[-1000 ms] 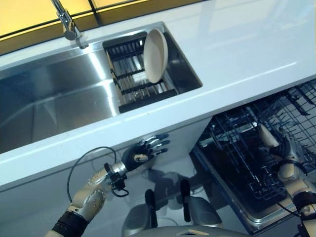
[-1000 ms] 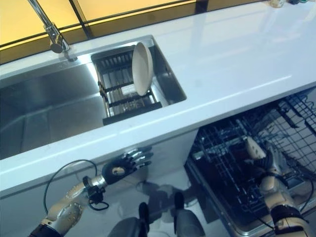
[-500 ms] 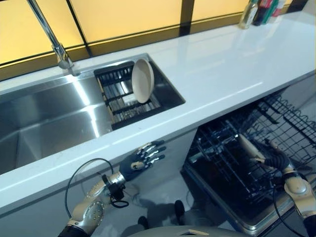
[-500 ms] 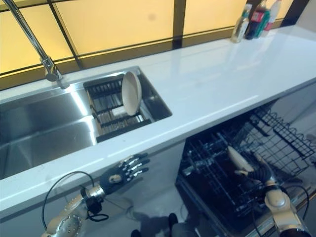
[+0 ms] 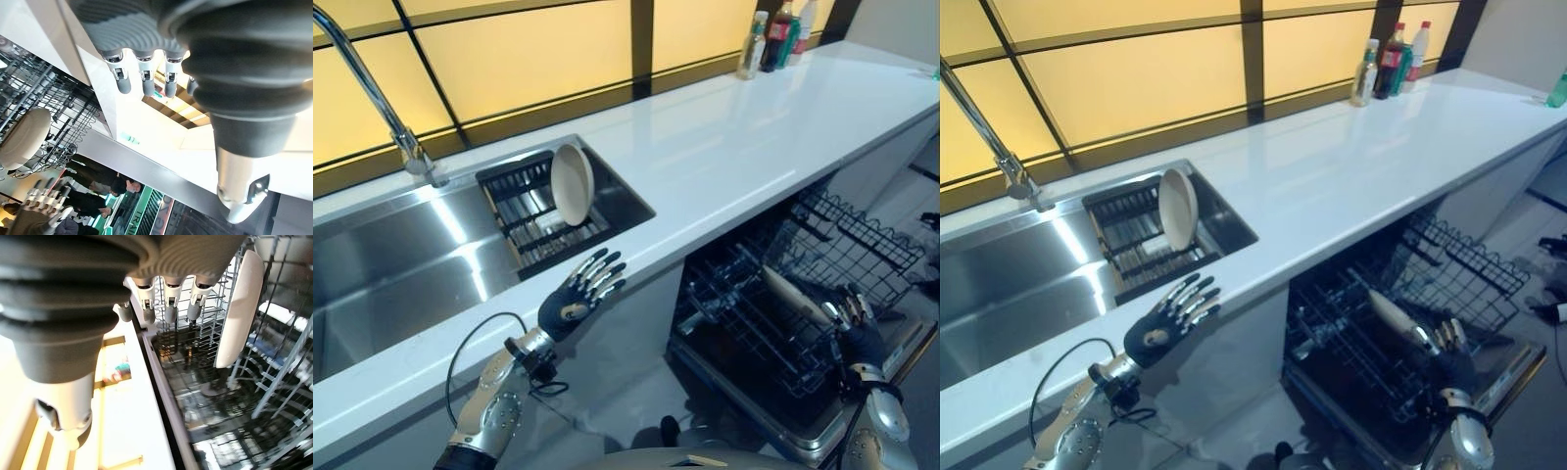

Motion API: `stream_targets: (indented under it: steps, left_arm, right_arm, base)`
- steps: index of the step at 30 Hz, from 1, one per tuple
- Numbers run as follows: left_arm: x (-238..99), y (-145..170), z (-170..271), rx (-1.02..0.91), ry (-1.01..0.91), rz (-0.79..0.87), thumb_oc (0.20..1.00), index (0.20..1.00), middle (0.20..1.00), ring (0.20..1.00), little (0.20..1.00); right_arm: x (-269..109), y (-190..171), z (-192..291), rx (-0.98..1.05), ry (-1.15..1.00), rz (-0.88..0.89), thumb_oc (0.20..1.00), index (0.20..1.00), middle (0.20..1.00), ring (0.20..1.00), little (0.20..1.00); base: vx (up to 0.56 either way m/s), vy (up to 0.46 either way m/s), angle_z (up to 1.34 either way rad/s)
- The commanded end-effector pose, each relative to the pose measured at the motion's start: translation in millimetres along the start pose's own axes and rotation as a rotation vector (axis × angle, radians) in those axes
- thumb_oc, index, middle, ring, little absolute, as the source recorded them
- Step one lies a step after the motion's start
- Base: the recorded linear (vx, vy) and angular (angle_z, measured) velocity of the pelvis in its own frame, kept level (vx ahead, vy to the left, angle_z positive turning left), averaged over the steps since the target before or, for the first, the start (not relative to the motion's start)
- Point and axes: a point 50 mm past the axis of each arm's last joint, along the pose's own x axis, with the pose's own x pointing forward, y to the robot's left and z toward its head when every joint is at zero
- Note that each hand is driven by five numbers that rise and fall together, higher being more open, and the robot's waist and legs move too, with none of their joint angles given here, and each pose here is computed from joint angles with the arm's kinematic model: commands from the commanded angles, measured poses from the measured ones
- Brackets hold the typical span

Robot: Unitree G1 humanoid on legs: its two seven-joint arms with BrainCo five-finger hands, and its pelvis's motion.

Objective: Pick up plates and place into dishwasher.

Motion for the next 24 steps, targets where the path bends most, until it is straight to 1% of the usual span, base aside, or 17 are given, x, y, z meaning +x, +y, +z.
stream_targets:
  steps: [1, 3, 5, 7, 9, 11, 13, 14, 18, 21, 24]
  left_arm:
    - [35, -27, 16, 0.153, -0.010, -0.200, 1.000, 1.000, 1.000, 1.000, 1.000]
    - [49, -44, 12, 0.198, 0.020, -0.296, 1.000, 1.000, 1.000, 1.000, 1.000]
    - [63, -61, 13, 0.272, 0.011, -0.384, 1.000, 1.000, 1.000, 1.000, 1.000]
    - [79, -76, 23, 0.300, -0.039, -0.426, 1.000, 1.000, 1.000, 1.000, 1.000]
    - [90, -83, 38, 0.367, -0.124, -0.420, 1.000, 1.000, 1.000, 1.000, 1.000]
    - [96, -85, 56, 0.477, -0.217, -0.385, 1.000, 1.000, 1.000, 1.000, 1.000]
    - [102, -85, 80, 0.637, -0.311, -0.310, 1.000, 1.000, 1.000, 1.000, 1.000]
    - [104, -84, 90, 0.687, -0.340, -0.279, 1.000, 1.000, 1.000, 1.000, 1.000]
    - [106, -72, 129, 0.911, -0.465, -0.108, 1.000, 1.000, 1.000, 1.000, 1.000]
    - [103, -63, 152, 1.052, -0.553, 0.014, 1.000, 1.000, 1.000, 1.000, 1.000]
    - [97, -59, 166, 1.200, -0.595, 0.086, 1.000, 1.000, 1.000, 1.000, 1.000]
  right_arm:
    - [18, 24, 38, 0.115, -0.256, 0.054, 1.000, 1.000, 1.000, 1.000, 1.000]
    - [23, 36, 41, 0.134, -0.280, 0.067, 1.000, 1.000, 1.000, 1.000, 1.000]
    - [29, 45, 44, 0.185, -0.302, 0.086, 1.000, 1.000, 1.000, 1.000, 1.000]
    - [34, 58, 48, 0.228, -0.330, 0.122, 1.000, 1.000, 1.000, 1.000, 1.000]
    - [34, 69, 53, 0.268, -0.357, 0.161, 1.000, 1.000, 1.000, 1.000, 1.000]
    - [30, 75, 58, 0.312, -0.374, 0.200, 1.000, 1.000, 1.000, 1.000, 1.000]
    - [25, 79, 65, 0.357, -0.384, 0.252, 1.000, 1.000, 1.000, 1.000, 1.000]
    - [22, 82, 67, 0.380, -0.390, 0.279, 1.000, 1.000, 1.000, 1.000, 1.000]
    - [14, 93, 77, 0.473, -0.406, 0.391, 1.000, 1.000, 1.000, 1.000, 1.000]
    - [10, 105, 81, 0.473, -0.393, 0.476, 1.000, 1.000, 1.000, 1.000, 1.000]
    - [8, 114, 80, 0.426, -0.361, 0.540, 1.000, 1.000, 1.000, 1.000, 1.000]
  base:
    - [-0.07, 0.064, -0.01]
    - [-0.06, 0.064, 0.01]
    - [-0.04, 0.051, 0.02]
    - [-0.03, 0.040, -0.03]
    - [-0.02, 0.038, -0.03]
    - [0.00, 0.000, 0.00]
    - [0.00, 0.000, 0.00]
    - [-0.02, 0.004, -0.04]
    - [0.00, 0.000, 0.00]
    - [0.00, 0.000, 0.02]
    - [-0.01, 0.003, 0.02]
